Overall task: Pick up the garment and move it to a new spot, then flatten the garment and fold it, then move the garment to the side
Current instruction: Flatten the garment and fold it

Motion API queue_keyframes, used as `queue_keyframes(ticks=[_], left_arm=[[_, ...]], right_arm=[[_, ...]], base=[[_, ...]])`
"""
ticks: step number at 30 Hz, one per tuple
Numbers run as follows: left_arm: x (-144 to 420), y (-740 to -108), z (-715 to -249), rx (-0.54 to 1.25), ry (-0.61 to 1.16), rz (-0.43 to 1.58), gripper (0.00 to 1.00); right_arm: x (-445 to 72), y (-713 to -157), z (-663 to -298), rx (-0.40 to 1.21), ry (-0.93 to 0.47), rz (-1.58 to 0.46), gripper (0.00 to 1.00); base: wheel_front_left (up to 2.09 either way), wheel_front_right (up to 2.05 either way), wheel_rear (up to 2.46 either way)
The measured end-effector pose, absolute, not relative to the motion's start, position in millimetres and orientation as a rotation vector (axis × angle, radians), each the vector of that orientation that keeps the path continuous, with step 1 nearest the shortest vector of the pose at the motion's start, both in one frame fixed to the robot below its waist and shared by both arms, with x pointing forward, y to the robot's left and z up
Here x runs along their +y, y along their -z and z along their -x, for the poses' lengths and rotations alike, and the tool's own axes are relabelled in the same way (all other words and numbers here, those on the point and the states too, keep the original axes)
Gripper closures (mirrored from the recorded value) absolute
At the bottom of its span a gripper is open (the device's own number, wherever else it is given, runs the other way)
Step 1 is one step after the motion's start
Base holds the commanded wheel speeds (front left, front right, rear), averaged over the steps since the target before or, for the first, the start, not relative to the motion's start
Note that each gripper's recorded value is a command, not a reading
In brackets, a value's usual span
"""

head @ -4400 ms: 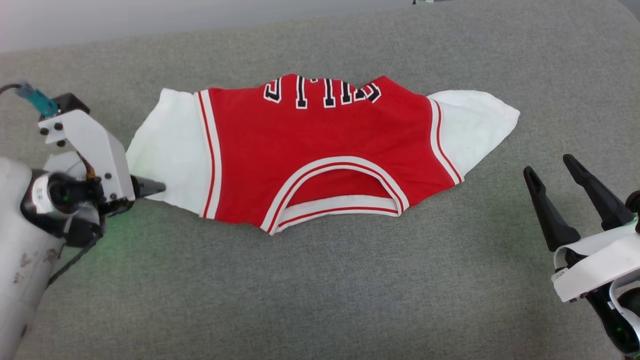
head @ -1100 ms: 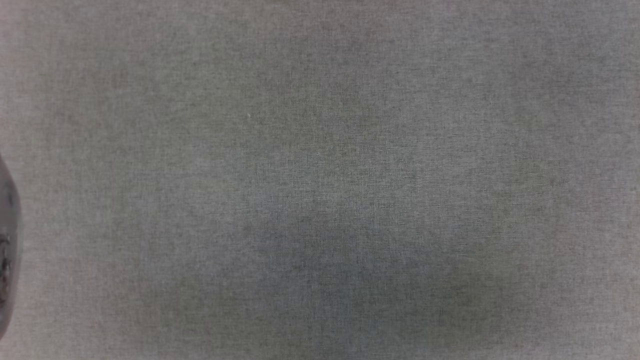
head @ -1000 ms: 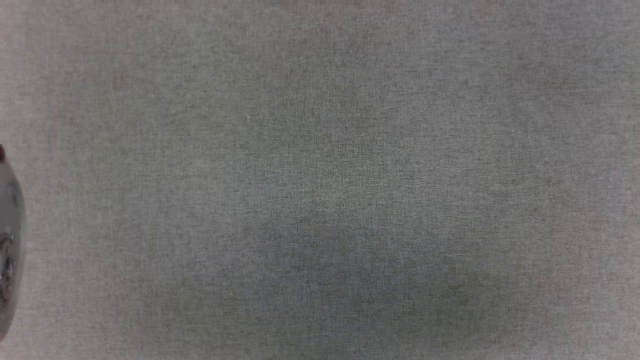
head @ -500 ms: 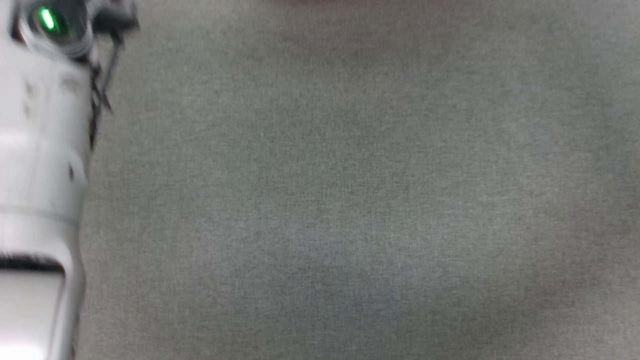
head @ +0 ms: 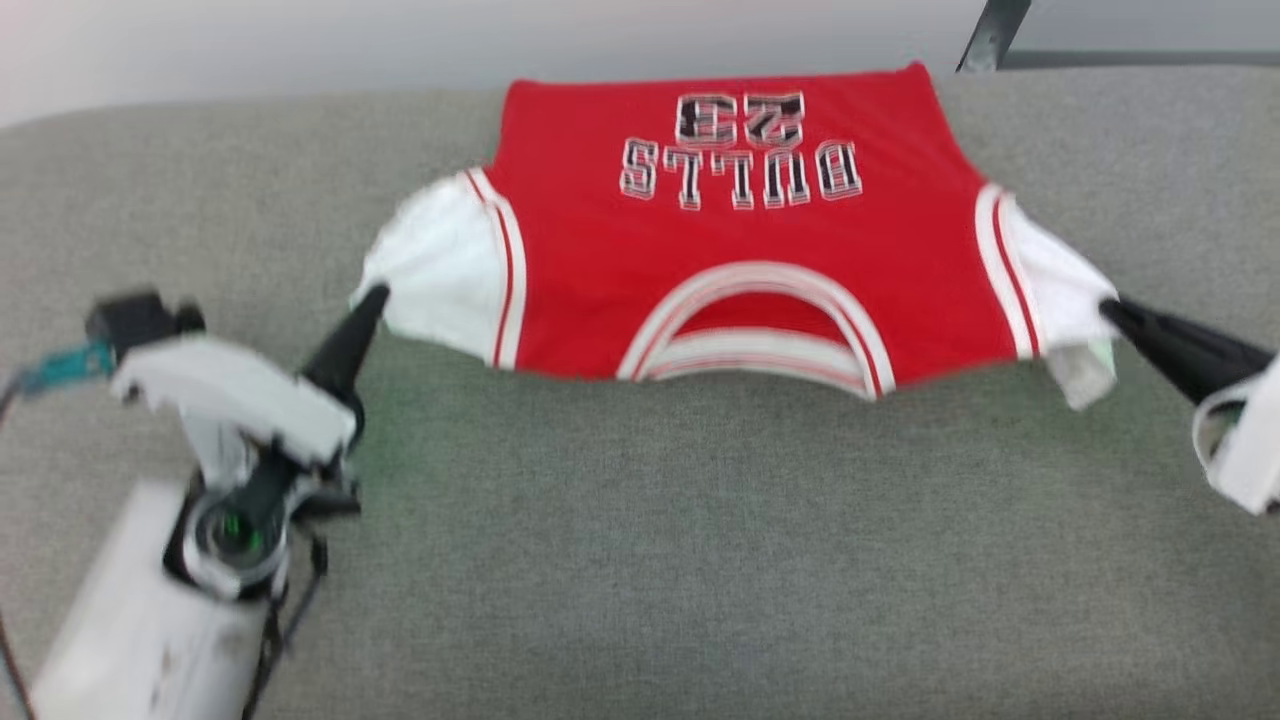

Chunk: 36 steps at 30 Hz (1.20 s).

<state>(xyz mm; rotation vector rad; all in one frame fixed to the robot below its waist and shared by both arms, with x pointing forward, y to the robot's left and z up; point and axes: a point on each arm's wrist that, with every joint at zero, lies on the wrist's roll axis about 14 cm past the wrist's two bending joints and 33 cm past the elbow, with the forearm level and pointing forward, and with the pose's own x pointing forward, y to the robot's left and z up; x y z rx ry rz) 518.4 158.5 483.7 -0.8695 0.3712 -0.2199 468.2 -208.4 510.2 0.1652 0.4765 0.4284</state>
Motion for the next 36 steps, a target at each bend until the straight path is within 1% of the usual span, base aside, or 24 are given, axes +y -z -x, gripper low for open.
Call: queue_keyframes(ticks=[6,10,13,16,22,28,32,36], left_arm=[[167,-482,-463,0.385,0.172,0.886,1.0],[169,-491,-433,0.372,0.161,0.903,1.0],[167,-492,-409,0.395,0.163,0.9,1.0],[164,-498,-389,0.403,0.171,0.9,1.0],[160,-500,-359,0.448,0.166,0.886,1.0],[162,-494,-347,0.493,0.136,0.865,1.0],[163,-471,-345,0.561,0.114,0.791,1.0],[160,-444,-347,0.643,0.118,0.666,1.0]], right_arm=[[-215,-506,-430,0.515,-0.43,-0.162,1.0],[-217,-497,-403,0.57,-0.443,-0.141,1.0],[-220,-491,-382,0.621,-0.447,-0.117,1.0],[-221,-487,-362,0.667,-0.457,-0.101,1.0],[-219,-488,-337,0.714,-0.469,-0.089,1.0],[-216,-486,-325,0.747,-0.462,-0.104,1.0],[-217,-476,-325,0.79,-0.448,-0.093,1.0],[-218,-460,-328,0.864,-0.444,-0.064,1.0]], base=[[0.0,0.0,0.0],[0.0,0.0,0.0],[0.0,0.0,0.0],[0.0,0.0,0.0],[0.0,0.0,0.0],[0.0,0.0,0.0],[0.0,0.0,0.0],[0.0,0.0,0.0]])
